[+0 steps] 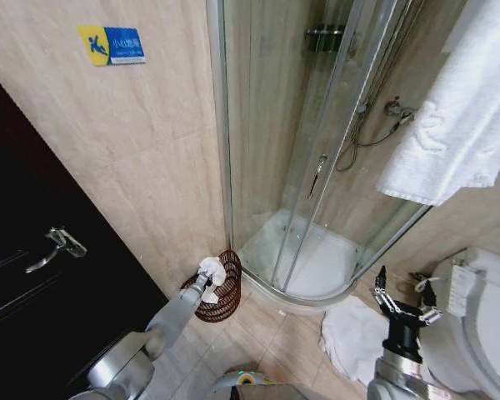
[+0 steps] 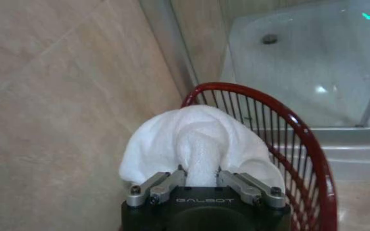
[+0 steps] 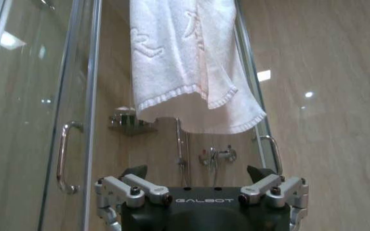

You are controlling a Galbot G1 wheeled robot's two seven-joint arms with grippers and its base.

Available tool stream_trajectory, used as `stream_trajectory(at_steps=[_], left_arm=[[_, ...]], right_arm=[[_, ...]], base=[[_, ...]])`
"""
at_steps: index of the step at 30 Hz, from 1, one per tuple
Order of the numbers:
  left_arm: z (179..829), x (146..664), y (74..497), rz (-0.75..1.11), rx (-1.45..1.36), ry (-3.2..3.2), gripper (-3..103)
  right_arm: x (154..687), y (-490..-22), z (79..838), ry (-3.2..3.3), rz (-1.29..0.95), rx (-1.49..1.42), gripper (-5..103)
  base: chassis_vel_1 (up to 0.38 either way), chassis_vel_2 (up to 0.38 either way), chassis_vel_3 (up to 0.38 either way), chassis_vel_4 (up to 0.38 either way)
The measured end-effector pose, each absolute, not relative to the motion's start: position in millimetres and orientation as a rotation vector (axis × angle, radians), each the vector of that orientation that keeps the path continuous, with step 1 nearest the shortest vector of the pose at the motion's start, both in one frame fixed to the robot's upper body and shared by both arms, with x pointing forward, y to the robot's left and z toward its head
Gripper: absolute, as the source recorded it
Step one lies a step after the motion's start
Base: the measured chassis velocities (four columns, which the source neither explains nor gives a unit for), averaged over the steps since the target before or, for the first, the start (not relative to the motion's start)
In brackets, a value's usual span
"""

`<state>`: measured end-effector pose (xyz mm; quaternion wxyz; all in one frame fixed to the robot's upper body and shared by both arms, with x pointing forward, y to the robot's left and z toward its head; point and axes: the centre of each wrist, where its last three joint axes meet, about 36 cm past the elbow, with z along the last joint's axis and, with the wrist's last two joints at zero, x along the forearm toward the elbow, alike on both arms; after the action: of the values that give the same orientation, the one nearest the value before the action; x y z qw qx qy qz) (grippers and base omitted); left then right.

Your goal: Discard the used towel into the hamper.

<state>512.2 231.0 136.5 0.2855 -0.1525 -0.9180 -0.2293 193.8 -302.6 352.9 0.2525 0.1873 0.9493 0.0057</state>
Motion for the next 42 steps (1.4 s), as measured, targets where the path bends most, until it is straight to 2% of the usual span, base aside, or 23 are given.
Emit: stream_trajectory(at_steps=[1,2,5,6,8,9,10,12,13,15,18,21,22,24,33,37,42], left_arm=[[136.0,511.7,227.2,-0.607,-0.409,-2.457,14],[136.0,511.7,227.2,-0.607,-0.409,-2.457,14],[135.9,512.0,212.6,-0.582,-0.412,-2.481,30],[135.9,512.0,212.6,-0.582,-0.412,-2.481,30],[137.3,513.3,209.6,-0.575,-0.409,-2.499,41],[138.1,513.9,209.9,-0.574,-0.407,-2.507,47],[138.1,513.9,209.9,-0.574,-0.407,-2.507,47],[137.9,512.7,214.2,-0.573,-0.395,-2.515,57],[137.9,512.7,214.2,-0.573,-0.395,-2.515,57],[135.6,509.5,217.0,-0.57,-0.381,-2.513,68],[133.8,506.9,219.7,-0.565,-0.37,-2.511,74],[133.0,504.2,225.5,-0.565,-0.367,-2.516,90],[133.0,504.2,225.5,-0.565,-0.367,-2.516,90],[132.9,502.7,229.2,-0.562,-0.366,-2.525,98],[130.6,488.4,243.1,-0.543,-0.36,-2.6,100],[151.0,473.3,242.4,-0.314,-0.383,-2.716,100],[180.7,451.1,245.6,-0.134,-0.44,-2.762,100]], right_arm=[[194.2,-302.6,352.4,2.582,0.013,0.51,100],[194.2,-302.6,352.4,2.582,0.013,0.51,100],[196.5,-302.1,353.1,2.579,0.013,0.508,100],[196.5,-302.1,353.1,2.579,0.013,0.508,100],[196.7,-302.1,353.2,2.578,0.015,0.509,100],[196.5,-302.1,353.1,2.579,0.016,0.51,100],[196.5,-302.1,353.1,2.579,0.016,0.51,100],[195.5,-302.1,352.4,2.581,0.021,0.516,100],[195.5,-302.1,352.4,2.581,0.021,0.516,100],[194.4,-301.9,351.1,2.583,0.023,0.517,100],[193.9,-301.8,350.2,2.583,0.023,0.518,100],[193.8,-301.5,350.1,2.583,0.024,0.517,100],[193.8,-301.5,350.1,2.583,0.024,0.517,100],[193.8,-301.2,350.4,2.583,0.024,0.516,100],[193.2,-303.4,353.5,2.574,0.018,0.53,100],[193.0,-304.7,357.7,2.585,0.017,0.554,100],[195.4,-303.8,362.2,2.606,0.013,0.573,100]], base=[[0.0,0.0,0.0,0.0],[0.0,0.0,0.0,0.0],[0.0,0.0,0.0,0.0],[0.0,0.0,0.0,0.0],[0.0,0.0,0.0,0.0],[0.0,0.0,0.0,0.0],[0.0,0.0,0.0,0.0],[0.0,0.0,0.0,0.0],[0.0,0.0,0.0,0.0],[0.0,0.0,0.0,0.0],[0.0,0.0,0.0,0.0],[0.0,0.0,0.0,0.0],[0.0,0.0,0.0,0.0],[0.0,0.0,0.0,0.0],[0.0,0.0,0.0,0.0],[0.0,0.0,0.0,0.0],[0.0,0.0,0.0,0.0]])
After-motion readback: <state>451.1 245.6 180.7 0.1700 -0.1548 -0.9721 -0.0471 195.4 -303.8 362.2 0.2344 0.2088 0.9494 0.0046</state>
